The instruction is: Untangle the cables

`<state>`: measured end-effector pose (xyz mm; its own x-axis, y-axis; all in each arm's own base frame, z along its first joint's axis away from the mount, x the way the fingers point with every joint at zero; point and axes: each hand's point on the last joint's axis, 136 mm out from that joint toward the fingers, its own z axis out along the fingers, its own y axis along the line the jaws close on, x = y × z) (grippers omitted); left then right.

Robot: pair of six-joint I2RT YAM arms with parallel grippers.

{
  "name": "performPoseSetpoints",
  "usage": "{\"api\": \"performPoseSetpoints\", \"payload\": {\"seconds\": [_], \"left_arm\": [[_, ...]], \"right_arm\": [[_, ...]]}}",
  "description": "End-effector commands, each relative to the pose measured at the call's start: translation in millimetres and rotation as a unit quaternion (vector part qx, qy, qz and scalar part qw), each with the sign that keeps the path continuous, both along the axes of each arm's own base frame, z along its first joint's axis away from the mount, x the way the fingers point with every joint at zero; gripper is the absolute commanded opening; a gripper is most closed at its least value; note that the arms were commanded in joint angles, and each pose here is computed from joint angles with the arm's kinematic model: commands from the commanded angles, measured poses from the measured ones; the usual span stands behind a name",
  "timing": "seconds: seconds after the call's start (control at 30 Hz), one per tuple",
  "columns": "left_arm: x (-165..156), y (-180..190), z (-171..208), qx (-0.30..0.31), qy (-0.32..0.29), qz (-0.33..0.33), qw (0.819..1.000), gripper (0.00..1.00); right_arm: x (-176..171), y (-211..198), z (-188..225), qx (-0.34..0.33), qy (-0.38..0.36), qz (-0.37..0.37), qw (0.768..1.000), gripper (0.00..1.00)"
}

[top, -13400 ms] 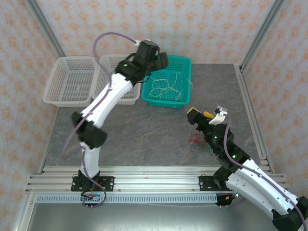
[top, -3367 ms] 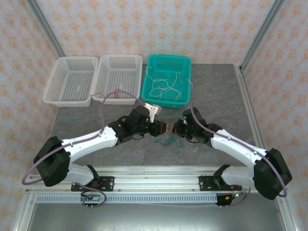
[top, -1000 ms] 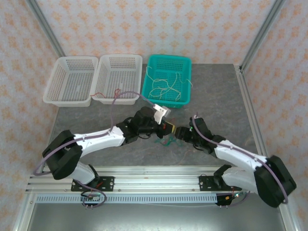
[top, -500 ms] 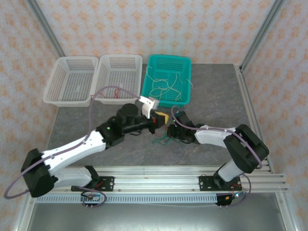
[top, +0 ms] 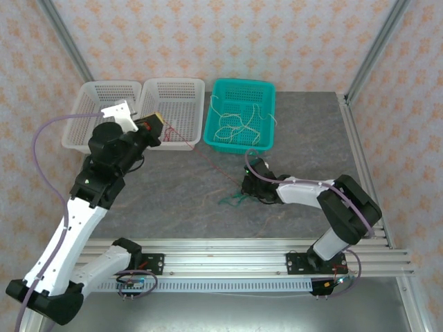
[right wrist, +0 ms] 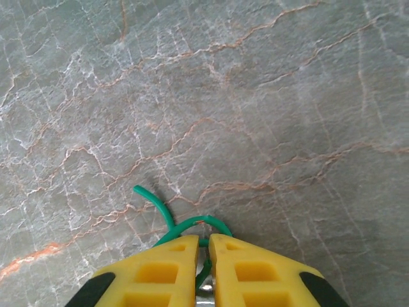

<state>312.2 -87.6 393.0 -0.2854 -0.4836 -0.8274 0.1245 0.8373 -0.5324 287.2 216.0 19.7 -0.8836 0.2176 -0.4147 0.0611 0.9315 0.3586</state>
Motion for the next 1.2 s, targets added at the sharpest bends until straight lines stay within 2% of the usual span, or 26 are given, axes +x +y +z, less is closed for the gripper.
{"api": "performPoseSetpoints", "payload": {"seconds": [0.0, 0.2, 0.3, 0.4, 0.57, 1.03, 1.17], "left_arm": [[-16.8, 27.4, 24.7, 0.019, -0.015, 0.041, 0.999, 0.0], [-48.2, 88.8, 59.1, 0.084, -0.033, 0.167, 0.982, 0.0], [-61.5, 98.9, 73.5, 0.091, -0.058, 0.19, 0.976, 0.0], [-59.7, 92.0, 73.6, 0.081, -0.062, 0.172, 0.98, 0.0], [-40.4, 50.2, 65.2, 0.058, -0.061, 0.063, 0.994, 0.0], [-28.5, 38.1, 63.1, 0.039, -0.061, 0.037, 0.997, 0.0], [-12.3, 14.9, 85.0, 0.025, -0.073, -0.021, 0.997, 0.0]], "right_arm": [[-36.1, -58.3, -43.2, -0.116, 0.076, -0.041, 0.989, 0.14], [-39.6, -78.0, -41.3, -0.125, 0.074, -0.071, 0.987, 0.17], [-38.8, -84.9, -38.3, -0.125, 0.068, -0.081, 0.986, 0.17], [-36.6, -86.0, -36.0, -0.122, 0.065, -0.082, 0.987, 0.17], [-32.4, -76.0, -30.8, -0.1, 0.063, -0.073, 0.99, 0.18], [-31.3, -70.0, -24.1, -0.078, 0.057, -0.072, 0.993, 0.19], [-29.8, -68.2, -22.4, -0.075, 0.055, -0.071, 0.993, 0.19]]}}
